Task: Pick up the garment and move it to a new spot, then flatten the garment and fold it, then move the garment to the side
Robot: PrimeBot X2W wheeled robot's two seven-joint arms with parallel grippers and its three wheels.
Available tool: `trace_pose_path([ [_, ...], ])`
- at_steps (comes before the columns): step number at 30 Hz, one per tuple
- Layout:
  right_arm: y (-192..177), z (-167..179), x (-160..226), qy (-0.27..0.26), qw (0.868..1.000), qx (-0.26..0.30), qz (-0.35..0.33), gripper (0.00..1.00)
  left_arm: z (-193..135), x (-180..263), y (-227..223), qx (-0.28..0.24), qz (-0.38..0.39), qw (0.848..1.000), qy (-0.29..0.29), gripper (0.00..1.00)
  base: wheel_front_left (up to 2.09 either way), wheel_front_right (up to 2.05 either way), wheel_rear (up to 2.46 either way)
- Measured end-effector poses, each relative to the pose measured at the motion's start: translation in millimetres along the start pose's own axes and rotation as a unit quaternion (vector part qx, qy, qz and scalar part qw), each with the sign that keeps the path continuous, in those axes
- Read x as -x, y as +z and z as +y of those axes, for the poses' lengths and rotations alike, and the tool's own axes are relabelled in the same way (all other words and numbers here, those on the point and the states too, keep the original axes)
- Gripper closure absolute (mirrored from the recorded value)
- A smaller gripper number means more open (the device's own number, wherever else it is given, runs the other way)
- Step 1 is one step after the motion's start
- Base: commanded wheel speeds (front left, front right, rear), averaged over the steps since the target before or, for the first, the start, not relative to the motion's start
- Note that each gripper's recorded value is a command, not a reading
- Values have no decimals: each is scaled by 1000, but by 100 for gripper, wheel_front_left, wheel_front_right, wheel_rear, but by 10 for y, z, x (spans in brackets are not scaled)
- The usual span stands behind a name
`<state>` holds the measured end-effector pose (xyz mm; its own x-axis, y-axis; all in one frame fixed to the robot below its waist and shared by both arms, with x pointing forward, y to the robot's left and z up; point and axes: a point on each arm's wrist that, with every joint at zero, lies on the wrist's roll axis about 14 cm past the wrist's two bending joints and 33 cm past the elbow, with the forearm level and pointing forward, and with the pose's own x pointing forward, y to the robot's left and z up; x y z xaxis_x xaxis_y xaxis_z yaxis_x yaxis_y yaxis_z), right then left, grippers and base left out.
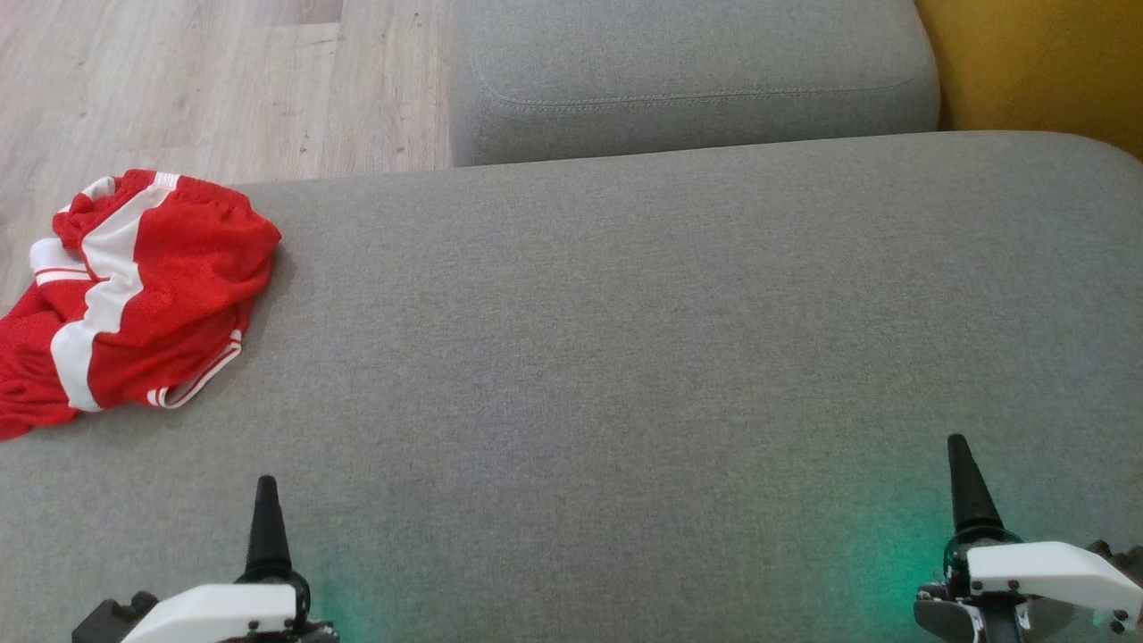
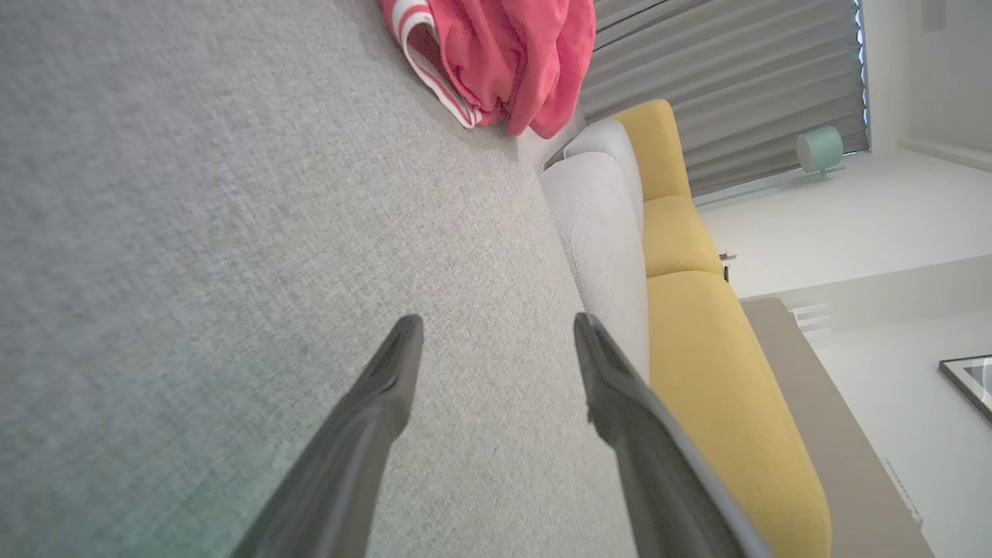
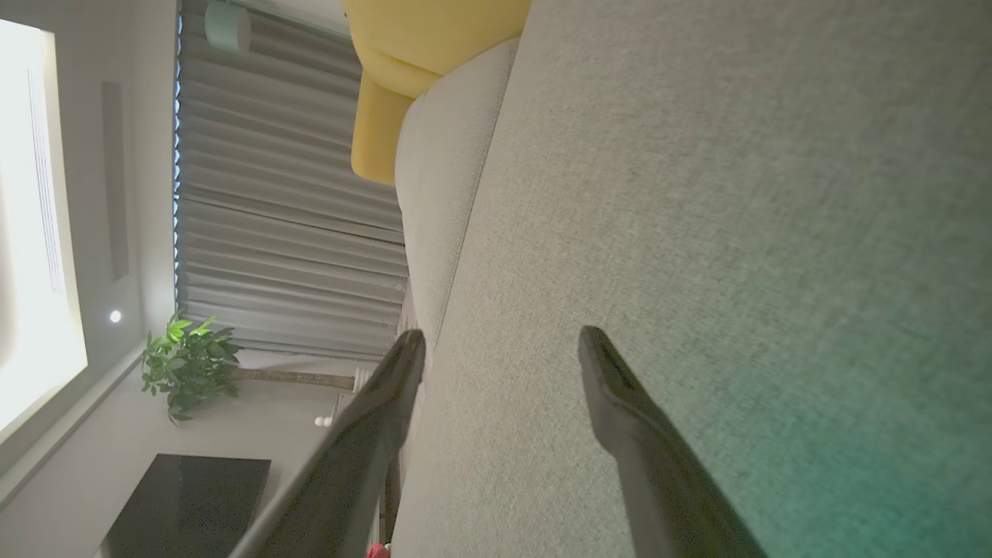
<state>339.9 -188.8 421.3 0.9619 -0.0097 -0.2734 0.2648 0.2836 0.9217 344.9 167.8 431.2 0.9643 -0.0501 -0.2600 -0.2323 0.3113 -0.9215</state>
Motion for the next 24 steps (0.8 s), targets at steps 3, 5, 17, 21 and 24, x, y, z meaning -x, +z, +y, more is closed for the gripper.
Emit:
trace_pose_path([
  [3, -10, 23, -2, 3, 1000, 15, 1, 0, -17, -3, 7, -14, -3, 1000, 0, 0, 0, 0, 0],
  [5, -15, 52, -4, 8, 1000, 29, 0, 0, -37, -5, 2, -26, -3, 1000, -3, 0, 0, 0, 0],
  [17, -56, 222, -8, 35, 993, 115, -2, 0, -197, -25, -45, -114, -7, 993, -20, 0, 0, 0, 0],
  [21, -84, 290, -12, 46, 988, 147, -1, 0, -257, -31, -80, -148, -6, 989, -28, 0, 0, 0, 0],
  [24, -100, 333, -12, 54, 984, 167, -3, 0, -287, -37, -81, -169, -10, 985, -31, 0, 0, 0, 0],
])
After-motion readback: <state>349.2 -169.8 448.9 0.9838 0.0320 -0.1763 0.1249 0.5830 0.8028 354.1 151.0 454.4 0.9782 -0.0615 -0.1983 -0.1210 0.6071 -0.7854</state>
